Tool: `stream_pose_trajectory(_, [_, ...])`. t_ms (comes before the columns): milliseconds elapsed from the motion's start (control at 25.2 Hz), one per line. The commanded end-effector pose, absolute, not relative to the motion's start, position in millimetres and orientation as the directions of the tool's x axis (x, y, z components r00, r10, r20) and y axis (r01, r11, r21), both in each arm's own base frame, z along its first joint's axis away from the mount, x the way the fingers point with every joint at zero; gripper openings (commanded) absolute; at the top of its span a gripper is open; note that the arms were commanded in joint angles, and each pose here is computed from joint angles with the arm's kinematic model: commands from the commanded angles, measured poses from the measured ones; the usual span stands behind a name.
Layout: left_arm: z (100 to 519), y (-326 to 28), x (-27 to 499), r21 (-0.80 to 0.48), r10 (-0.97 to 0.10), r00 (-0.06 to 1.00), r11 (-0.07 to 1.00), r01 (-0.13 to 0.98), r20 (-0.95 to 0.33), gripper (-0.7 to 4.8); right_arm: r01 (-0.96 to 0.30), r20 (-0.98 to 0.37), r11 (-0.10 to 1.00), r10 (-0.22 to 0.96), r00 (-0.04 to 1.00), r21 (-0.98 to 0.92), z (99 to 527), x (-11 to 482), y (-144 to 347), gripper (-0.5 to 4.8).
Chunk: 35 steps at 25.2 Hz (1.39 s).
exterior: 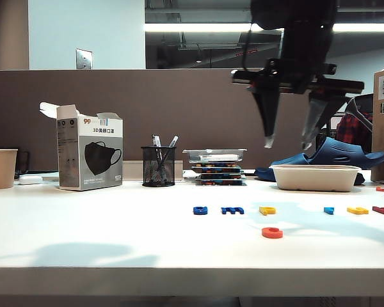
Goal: Select the appropriate letters from the row of letter magnets placed on the table to arrange into the word "cup".
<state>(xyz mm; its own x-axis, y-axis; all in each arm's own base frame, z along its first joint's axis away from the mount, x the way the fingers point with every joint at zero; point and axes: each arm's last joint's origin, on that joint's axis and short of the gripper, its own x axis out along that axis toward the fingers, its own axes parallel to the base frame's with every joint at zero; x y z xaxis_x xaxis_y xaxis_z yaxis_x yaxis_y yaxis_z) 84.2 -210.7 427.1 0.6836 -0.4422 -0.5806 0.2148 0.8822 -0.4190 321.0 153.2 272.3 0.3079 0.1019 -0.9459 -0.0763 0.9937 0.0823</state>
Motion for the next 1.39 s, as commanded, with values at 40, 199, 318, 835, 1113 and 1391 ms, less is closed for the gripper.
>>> stream_pose_trajectory(40, [428.6, -209.7, 84.0, -0.418, -0.441, 0.689, 0.882, 0.216, -0.575, -0.05, -0.081, -0.943, 0.995, 0.084, 0.322, 0.061, 279.0, 325.6, 138.3, 2.66])
stream_pose_trajectory(199, [428.6, -209.7, 84.0, -0.418, -0.441, 0.689, 0.882, 0.217, -0.575, -0.05, -0.035, -0.951, 0.998, 0.054, 0.305, 0.046, 278.7, 333.2, 110.7, 2.66])
stream_pose_trajectory(318, [428.6, -209.7, 84.0, -0.418, -0.441, 0.689, 0.882, 0.217, -0.575, -0.05, -0.005, -0.957, 1.000, 0.031, 0.289, 0.031, 278.1, 337.6, 89.3, 2.66])
stream_pose_trajectory(835, [428.6, -209.7, 84.1, -0.418, -0.441, 0.689, 0.882, 0.216, -0.575, -0.05, -0.062, -0.967, 0.997, 0.052, 0.248, 0.037, 252.6, 360.2, 65.0, 2.66])
stream_pose_trajectory(1113, [428.6, -209.7, 84.0, -0.418, -0.441, 0.689, 0.882, 0.217, -0.575, -0.05, -0.057, -0.980, 0.997, 0.053, 0.189, 0.043, 223.3, 375.4, 54.5, 2.65])
stream_pose_trajectory(1391, [428.6, -209.7, 84.1, -0.418, -0.441, 0.689, 0.883, 0.216, -0.575, -0.05, -0.079, -0.981, 0.996, 0.063, 0.182, 0.049, 216.4, 379.0, 54.7, 2.65])
